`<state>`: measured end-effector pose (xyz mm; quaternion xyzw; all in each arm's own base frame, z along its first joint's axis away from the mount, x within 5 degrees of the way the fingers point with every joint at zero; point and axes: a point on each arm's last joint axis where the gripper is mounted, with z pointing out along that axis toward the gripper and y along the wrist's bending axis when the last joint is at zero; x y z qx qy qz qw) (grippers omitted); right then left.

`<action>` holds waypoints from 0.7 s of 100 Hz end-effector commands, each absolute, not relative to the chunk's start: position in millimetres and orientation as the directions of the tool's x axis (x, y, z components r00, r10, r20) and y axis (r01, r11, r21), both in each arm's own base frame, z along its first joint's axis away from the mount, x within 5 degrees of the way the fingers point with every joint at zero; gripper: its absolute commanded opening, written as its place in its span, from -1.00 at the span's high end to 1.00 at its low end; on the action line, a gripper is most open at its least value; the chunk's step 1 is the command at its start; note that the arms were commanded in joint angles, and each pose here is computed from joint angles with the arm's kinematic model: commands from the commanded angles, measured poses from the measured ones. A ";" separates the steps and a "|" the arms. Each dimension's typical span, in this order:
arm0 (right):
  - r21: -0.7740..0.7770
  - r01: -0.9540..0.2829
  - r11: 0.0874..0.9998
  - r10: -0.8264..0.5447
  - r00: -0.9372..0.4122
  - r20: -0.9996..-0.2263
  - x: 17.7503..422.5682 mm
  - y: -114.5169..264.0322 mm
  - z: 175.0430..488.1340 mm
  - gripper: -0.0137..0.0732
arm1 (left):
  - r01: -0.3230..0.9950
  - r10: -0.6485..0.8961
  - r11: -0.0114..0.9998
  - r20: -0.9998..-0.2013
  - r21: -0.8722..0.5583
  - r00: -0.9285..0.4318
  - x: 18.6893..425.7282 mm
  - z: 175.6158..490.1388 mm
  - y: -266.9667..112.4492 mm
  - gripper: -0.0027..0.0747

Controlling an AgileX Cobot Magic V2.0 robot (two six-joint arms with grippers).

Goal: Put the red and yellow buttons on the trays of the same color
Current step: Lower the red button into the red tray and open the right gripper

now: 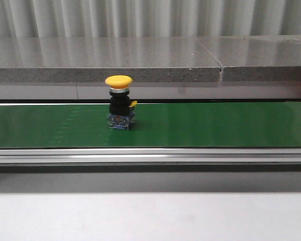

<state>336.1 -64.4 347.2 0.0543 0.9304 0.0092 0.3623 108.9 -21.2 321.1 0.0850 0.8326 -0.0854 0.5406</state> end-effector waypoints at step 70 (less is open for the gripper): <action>0.038 0.333 0.942 0.248 -0.617 -0.747 439.5 -213.9 323.9 0.24 | 0.222 0.015 0.973 -0.946 -0.060 -0.324 111.0 334.8 -21.0 0.98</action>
